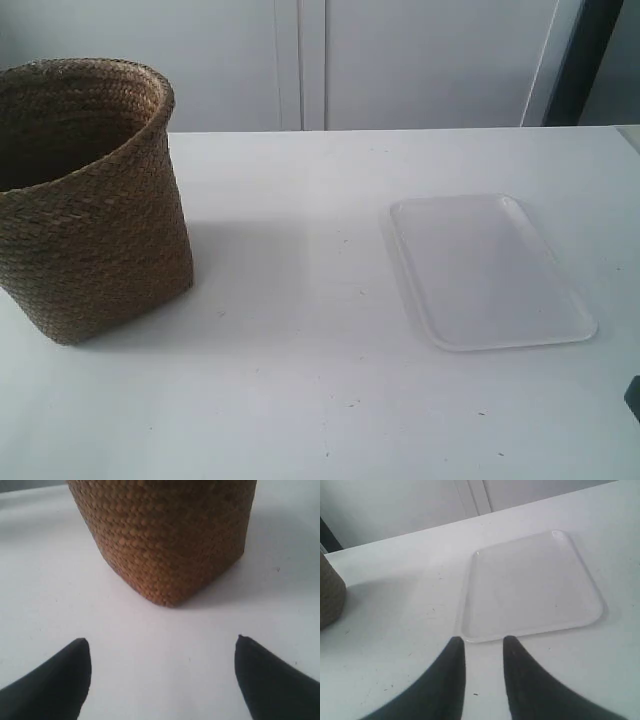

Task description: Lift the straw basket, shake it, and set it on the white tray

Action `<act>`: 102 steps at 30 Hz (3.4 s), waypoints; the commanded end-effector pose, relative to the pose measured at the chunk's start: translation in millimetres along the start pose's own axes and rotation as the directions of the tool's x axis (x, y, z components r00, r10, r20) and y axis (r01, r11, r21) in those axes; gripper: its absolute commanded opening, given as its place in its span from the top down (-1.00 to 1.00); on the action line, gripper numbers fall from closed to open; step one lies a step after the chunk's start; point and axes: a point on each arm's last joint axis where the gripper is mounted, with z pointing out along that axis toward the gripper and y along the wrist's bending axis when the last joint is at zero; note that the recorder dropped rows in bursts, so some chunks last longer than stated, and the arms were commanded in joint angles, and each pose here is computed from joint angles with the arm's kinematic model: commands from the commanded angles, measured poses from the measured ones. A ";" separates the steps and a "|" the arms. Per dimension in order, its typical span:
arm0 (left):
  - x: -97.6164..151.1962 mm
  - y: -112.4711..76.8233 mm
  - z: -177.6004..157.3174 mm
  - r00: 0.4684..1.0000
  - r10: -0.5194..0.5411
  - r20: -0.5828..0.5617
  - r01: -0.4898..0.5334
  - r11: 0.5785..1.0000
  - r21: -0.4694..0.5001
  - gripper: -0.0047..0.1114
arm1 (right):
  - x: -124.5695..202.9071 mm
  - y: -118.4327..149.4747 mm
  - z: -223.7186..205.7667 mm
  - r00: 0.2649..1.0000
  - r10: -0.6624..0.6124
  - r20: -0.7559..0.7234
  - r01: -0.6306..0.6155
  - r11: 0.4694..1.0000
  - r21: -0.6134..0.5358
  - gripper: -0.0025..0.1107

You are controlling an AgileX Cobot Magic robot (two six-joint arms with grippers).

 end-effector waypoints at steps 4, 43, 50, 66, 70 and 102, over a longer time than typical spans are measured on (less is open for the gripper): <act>-25.3 2.0 -4.1 0.929 -0.254 0.268 0.250 0.967 0.050 -0.47 | -3.6 0.2 0.1 0.998 0.004 0.055 -0.003 1.000 -0.008 0.49; -226.9 35.5 -12.9 0.952 -0.297 -0.072 0.261 0.913 -0.313 -0.47 | -11.2 3.0 -0.7 0.983 0.123 0.133 -0.116 0.992 -0.054 0.49; -252.0 38.0 28.4 0.892 -0.302 -0.335 0.175 0.916 -0.360 -0.47 | -10.8 3.0 -0.7 0.984 0.121 0.129 -0.115 0.992 -0.053 0.49; -255.6 68.5 107.5 0.876 -0.344 -0.337 0.177 0.881 -0.439 -0.47 | -10.4 2.8 -0.6 0.985 0.114 0.126 -0.108 0.993 -0.050 0.49; -249.6 72.5 128.8 0.874 -0.332 -0.354 0.165 0.890 -0.426 -0.47 | -10.6 2.8 -0.6 0.985 0.114 0.128 -0.108 0.993 -0.050 0.49; -206.3 89.7 202.4 0.799 -0.387 -0.460 0.184 0.886 -0.426 0.92 | -20.6 4.0 -2.6 0.946 0.234 0.225 -0.216 0.971 -0.103 0.49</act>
